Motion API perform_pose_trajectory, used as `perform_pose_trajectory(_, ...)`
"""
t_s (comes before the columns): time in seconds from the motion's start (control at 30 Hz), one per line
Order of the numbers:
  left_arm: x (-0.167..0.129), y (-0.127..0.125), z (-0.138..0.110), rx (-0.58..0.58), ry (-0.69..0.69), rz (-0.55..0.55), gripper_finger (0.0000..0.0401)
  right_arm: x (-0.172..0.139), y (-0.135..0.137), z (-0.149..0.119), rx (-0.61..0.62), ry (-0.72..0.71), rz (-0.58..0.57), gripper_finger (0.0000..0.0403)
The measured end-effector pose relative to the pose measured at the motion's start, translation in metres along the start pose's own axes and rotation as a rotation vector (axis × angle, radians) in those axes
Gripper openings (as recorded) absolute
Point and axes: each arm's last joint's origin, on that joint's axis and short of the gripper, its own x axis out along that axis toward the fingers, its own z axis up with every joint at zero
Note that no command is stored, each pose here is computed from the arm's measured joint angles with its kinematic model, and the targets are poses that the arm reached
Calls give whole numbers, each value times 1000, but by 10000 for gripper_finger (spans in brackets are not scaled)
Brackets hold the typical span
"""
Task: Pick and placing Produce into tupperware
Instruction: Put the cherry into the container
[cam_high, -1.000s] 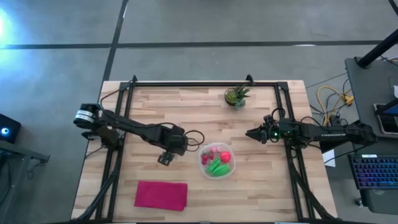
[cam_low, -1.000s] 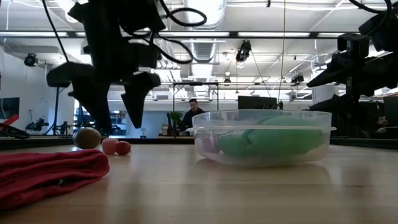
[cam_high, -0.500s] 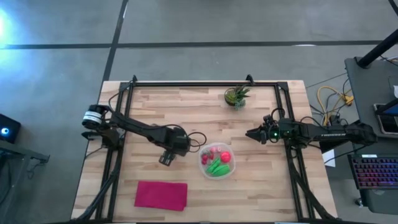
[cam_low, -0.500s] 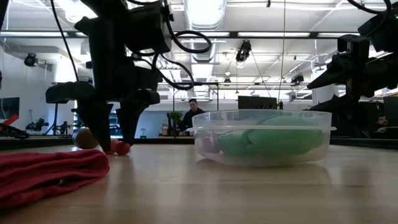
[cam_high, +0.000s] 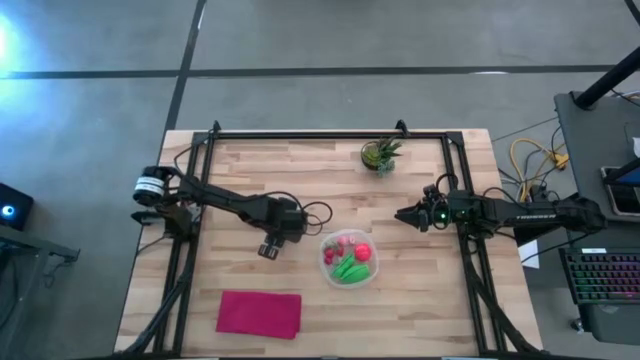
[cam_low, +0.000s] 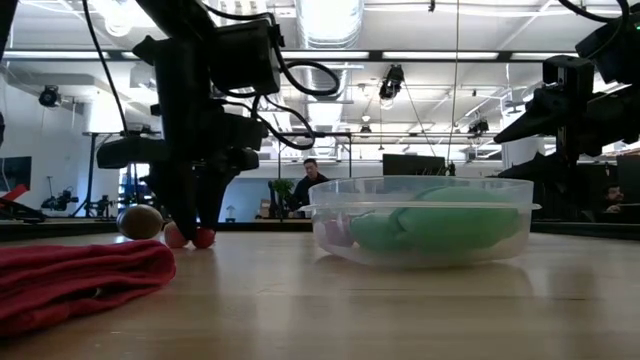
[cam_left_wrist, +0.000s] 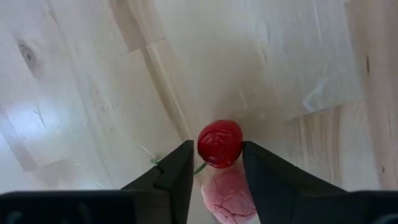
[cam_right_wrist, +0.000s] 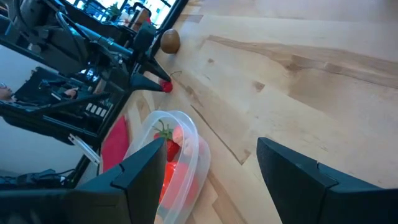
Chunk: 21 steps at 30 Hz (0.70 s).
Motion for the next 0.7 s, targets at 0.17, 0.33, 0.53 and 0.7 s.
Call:
perform_pose_trajectory(0.17, 0, 1, 0, -2, -7, -23, 103, 0, 0, 0, 0, 0, 0, 242)
perform_pose_trajectory(0.33, 0, 1, 0, 0, -8, -25, 89, 0, 0, 0, -5, 0, 0, 242)
perform_pose_trajectory(0.53, -3, 2, 4, -6, -23, -23, 86, 0, 0, 0, -8, -1, 0, 242)
perform_pose_trajectory(0.7, -17, 7, 15, -12, -66, -9, 86, 0, 0, 0, -8, -1, 0, 242)
